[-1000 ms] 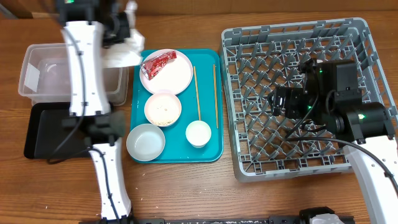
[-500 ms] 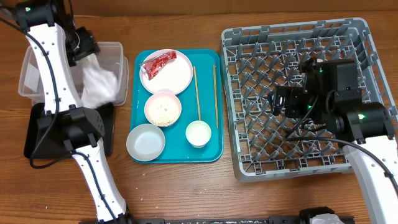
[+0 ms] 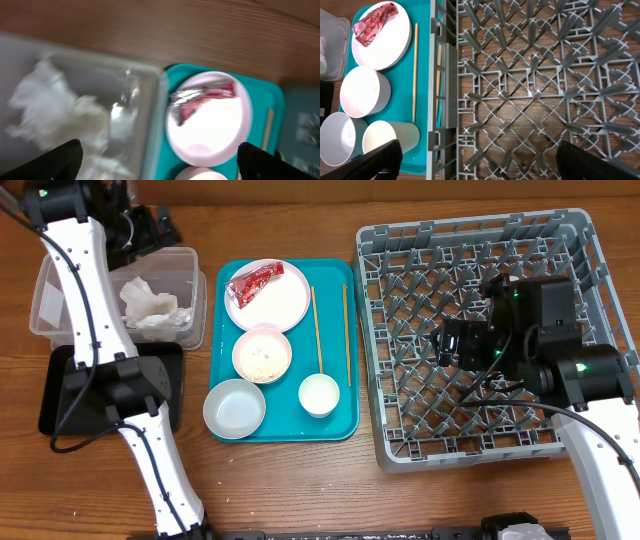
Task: Sort waste into correct bins and load items into the dishwasher
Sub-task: 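Carry the tissue with the left gripper and drop it in the clear bin, then return the left gripper to the plate and grasp the red wrapper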
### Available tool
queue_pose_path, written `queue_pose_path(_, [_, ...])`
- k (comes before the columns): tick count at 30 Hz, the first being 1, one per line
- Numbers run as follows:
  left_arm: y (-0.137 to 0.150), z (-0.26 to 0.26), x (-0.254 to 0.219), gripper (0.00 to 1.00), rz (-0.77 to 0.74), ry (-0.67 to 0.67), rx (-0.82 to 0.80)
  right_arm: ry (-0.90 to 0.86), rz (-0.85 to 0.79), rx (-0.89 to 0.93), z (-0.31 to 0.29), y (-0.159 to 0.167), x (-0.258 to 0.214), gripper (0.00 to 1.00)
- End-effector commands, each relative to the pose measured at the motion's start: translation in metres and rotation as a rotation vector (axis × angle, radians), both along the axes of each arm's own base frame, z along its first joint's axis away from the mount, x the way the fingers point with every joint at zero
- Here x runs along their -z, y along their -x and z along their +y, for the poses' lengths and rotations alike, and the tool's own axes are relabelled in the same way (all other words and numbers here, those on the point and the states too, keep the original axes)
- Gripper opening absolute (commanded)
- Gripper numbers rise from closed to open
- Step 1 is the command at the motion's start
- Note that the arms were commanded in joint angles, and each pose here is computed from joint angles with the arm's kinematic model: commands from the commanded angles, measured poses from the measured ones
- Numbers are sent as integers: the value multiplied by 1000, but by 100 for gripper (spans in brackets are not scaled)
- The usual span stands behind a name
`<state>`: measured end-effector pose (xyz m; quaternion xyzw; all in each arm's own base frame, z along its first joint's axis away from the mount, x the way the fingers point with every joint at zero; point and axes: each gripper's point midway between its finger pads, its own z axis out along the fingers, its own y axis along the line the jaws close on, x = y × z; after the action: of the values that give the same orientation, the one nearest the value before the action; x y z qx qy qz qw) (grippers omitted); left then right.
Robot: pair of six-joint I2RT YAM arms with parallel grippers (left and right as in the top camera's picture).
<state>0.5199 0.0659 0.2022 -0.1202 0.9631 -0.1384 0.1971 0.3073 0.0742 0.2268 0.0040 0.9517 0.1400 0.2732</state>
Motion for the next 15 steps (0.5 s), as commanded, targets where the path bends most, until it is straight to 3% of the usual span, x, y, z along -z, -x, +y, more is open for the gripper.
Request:
queue_pose_path(1, [-8, -78, -23, 100, -135, 44, 326, 6, -38, 3, -2, -6, -11, 100])
queue_pose_path(4, [-16, -108, -9, 100, -142, -104, 444, 6, -39, 3, -2, -6, -11, 100])
queue_pose_path(9, [-38, -128, 20, 100, -123, -417, 508, 7, -34, 3, -2, -5, -10, 100])
queue_pose_path(15, [-51, -145, 77, 96, -70, -439, 593, 8, -25, 3, -2, -3, -9, 100])
